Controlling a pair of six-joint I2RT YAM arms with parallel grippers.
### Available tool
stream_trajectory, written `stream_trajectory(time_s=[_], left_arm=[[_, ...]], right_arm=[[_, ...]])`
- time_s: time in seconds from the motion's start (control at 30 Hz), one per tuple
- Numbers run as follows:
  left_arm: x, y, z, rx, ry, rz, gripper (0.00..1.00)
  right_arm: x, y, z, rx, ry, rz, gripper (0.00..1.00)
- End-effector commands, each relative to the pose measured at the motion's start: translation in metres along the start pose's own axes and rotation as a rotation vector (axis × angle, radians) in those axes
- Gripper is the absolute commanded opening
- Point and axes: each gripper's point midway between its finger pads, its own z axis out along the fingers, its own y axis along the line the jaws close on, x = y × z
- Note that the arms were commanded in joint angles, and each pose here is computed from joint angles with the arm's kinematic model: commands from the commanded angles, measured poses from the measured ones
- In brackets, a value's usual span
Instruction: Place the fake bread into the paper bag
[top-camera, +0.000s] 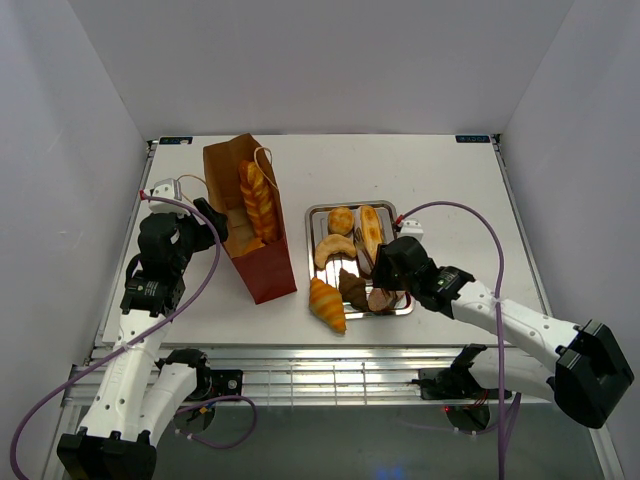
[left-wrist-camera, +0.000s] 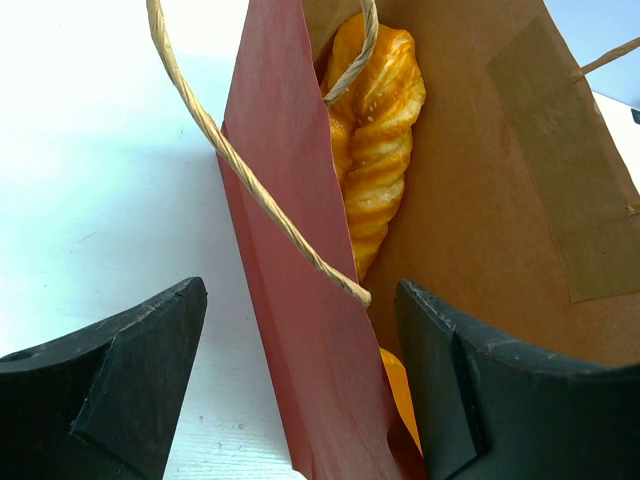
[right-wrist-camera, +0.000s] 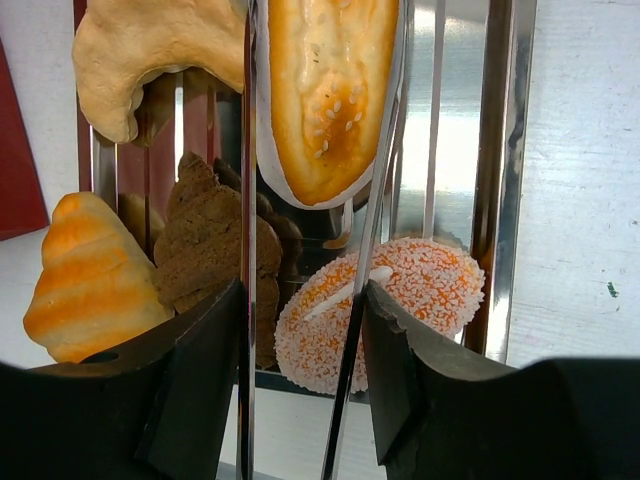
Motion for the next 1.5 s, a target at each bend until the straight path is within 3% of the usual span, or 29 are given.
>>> stream_trajectory(time_s=[0.0,0.43,0.53,0.57,0.6,0.77,1.47], left_arm=[[0.001,-0.002,-0.002,0.013,0.0,-0.001,0.86],[0.002,-0.003,-0.001,0.017,0.005,-0.001,0.86],[0.002,-0.003,-0.001,0.016,0.004,-0.001,0.86],[0.002,-0.003,-0.001,0.016,0.003,-0.001,0.86],[0.002,-0.003,-0.001,0.016,0.003,-0.001,0.86],[0.003,-0.003,-0.001,0.018,0.007,-0.001,0.86],[0.002,-0.004,-0.002,0.02,0.003,-0.001,0.86]], right_arm=[[-0.027,0.01,-0.01,-0.04,-0.089,0.031,0.44],[-0.088,0.023,-0.071,-0.134,-0.276,0.018,0.41],[-0.088,0.017,-0.074,-0.106,-0.27,0.012,0.44],[-0.086,0.016,-0.073,-0.098,-0.266,0.008,0.52],[-0.083,0.015,-0.071,-0.092,-0.256,0.006,0.54],[-0.065,0.01,-0.052,-0.062,-0.195,0.004,0.58],[-0.008,0.005,0.002,-0.017,-0.022,-0.024,0.64]])
